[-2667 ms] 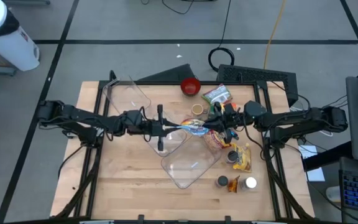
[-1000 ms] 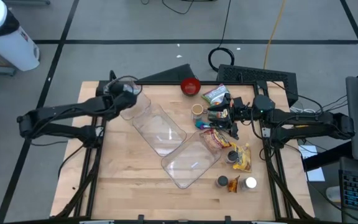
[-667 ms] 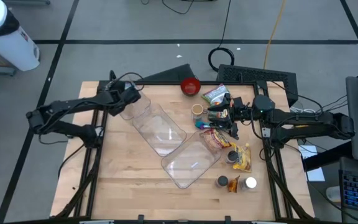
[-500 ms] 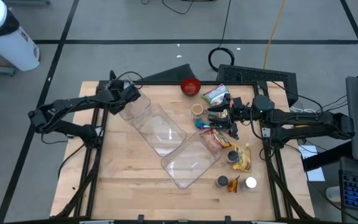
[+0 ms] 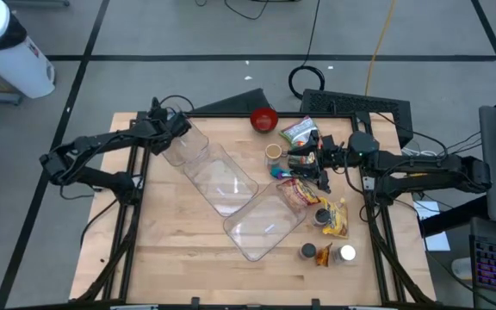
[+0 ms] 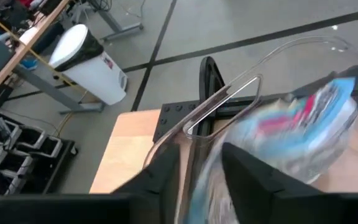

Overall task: Pick & Place Food Item
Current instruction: Put the blue noodle pack into the top transparent bin, then put the orange noodle pack into the top transparent bin

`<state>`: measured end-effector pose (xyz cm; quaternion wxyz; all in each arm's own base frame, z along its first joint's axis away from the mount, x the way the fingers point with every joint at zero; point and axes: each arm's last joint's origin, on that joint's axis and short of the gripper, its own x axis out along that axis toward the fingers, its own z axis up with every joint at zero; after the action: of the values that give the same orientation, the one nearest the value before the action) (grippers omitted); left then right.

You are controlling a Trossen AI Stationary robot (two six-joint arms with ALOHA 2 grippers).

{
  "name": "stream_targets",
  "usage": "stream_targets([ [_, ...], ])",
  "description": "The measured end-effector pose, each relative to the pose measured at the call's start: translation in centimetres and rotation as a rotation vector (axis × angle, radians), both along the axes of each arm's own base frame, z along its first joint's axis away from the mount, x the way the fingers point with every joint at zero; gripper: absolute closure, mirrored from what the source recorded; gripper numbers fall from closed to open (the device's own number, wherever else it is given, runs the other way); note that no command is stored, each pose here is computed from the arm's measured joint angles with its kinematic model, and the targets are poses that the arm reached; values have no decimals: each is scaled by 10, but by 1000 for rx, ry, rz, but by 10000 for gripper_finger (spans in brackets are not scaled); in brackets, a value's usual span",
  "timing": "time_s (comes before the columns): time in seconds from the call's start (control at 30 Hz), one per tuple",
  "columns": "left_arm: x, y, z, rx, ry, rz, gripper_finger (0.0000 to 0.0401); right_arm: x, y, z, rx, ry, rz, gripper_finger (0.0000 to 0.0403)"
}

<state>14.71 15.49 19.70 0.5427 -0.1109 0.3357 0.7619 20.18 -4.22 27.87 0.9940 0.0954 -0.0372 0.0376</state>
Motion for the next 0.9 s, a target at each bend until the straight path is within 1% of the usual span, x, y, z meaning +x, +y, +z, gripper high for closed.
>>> stream_targets([
  [0.17, -4, 2, 0, -35, 59, -12, 196, 0, 0, -1, 2, 6, 0, 184],
  [0.3, -9, 3, -1, -40, 61, 18, 175, 0, 0, -1, 2, 6, 0, 185],
  [0.5, -16, 5, -1, -35, 81, 68, 172, 0, 0, -1, 2, 7, 0, 187],
  [0.67, -15, 3, 2, -4, 50, 77, 188, 0, 0, -1, 2, 7, 1, 188],
  [0.8, -8, -6, 10, 7, 33, -8, 204, 0, 0, -1, 2, 7, 1, 190],
  [0.9, 2, -17, 19, -10, -32, -148, 212, 0, 0, -1, -5, 6, 0, 188],
])
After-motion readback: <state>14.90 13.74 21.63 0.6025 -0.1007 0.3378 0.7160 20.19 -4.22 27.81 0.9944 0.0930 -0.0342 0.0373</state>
